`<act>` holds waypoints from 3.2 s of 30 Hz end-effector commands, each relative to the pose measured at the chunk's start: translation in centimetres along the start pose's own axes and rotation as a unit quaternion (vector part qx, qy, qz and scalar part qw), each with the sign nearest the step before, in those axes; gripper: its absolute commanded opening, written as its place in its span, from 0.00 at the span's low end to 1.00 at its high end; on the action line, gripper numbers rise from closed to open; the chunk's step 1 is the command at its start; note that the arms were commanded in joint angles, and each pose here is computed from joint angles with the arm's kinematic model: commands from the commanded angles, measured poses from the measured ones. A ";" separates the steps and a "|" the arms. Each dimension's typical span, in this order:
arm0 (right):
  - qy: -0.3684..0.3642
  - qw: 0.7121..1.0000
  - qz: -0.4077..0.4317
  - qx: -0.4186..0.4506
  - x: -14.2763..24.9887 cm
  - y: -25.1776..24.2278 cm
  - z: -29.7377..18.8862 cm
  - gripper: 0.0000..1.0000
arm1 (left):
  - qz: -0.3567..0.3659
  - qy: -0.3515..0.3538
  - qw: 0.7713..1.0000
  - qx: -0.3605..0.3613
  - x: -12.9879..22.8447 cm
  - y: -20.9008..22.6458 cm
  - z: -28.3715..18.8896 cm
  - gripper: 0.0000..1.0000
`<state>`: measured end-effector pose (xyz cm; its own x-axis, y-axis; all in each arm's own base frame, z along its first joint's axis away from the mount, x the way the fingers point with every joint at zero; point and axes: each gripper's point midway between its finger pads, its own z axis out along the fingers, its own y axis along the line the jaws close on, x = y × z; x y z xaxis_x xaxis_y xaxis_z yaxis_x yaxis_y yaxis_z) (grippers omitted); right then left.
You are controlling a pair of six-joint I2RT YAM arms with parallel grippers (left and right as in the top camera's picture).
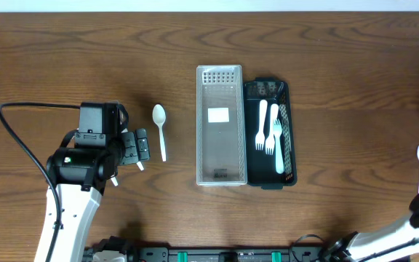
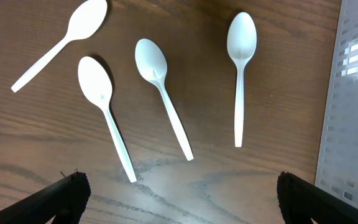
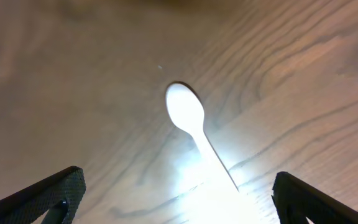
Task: Pack container
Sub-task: 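Move right gripper to the white spoon and grasp it, then carry the spoon over the dark green caddy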
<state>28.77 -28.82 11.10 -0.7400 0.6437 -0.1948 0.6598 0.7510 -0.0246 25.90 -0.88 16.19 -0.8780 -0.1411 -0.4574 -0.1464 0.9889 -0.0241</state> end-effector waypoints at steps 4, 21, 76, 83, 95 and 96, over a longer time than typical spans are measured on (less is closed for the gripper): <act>0.065 0.996 -0.066 -0.006 1.5 -0.5 4.8 0.95 | -0.001 -0.002 1.000 -0.005 -0.2 0.2 0.0 0.98; 0.112 0.983 -0.143 -0.025 2.7 -0.3 9.8 0.92 | -0.001 -0.002 1.000 -0.005 -0.2 0.2 0.0 0.98; 0.140 0.975 -0.165 -0.058 4.0 0.7 13.5 0.32 | -0.001 -0.002 1.000 -0.005 -0.2 0.2 0.0 0.98; 0.131 0.978 -0.156 -0.053 3.4 2.1 12.9 0.31 | -0.001 -0.003 1.000 -0.005 -0.2 0.2 0.0 0.98; -0.013 0.982 -0.179 -0.051 -0.6 10.6 1.7 0.25 | -0.001 -0.004 1.000 -0.004 -0.3 0.2 0.0 0.98; -0.027 0.981 -0.184 -0.054 -0.6 11.7 0.4 0.26 | -0.001 -0.004 1.000 -0.004 -0.3 0.2 0.0 0.98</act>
<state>35.07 -22.73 5.01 -0.9448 0.3092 -0.1084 0.3114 0.9503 -0.0039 25.96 -0.89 16.22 -0.8768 -0.1412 -0.4597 -0.1463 0.9889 -0.0247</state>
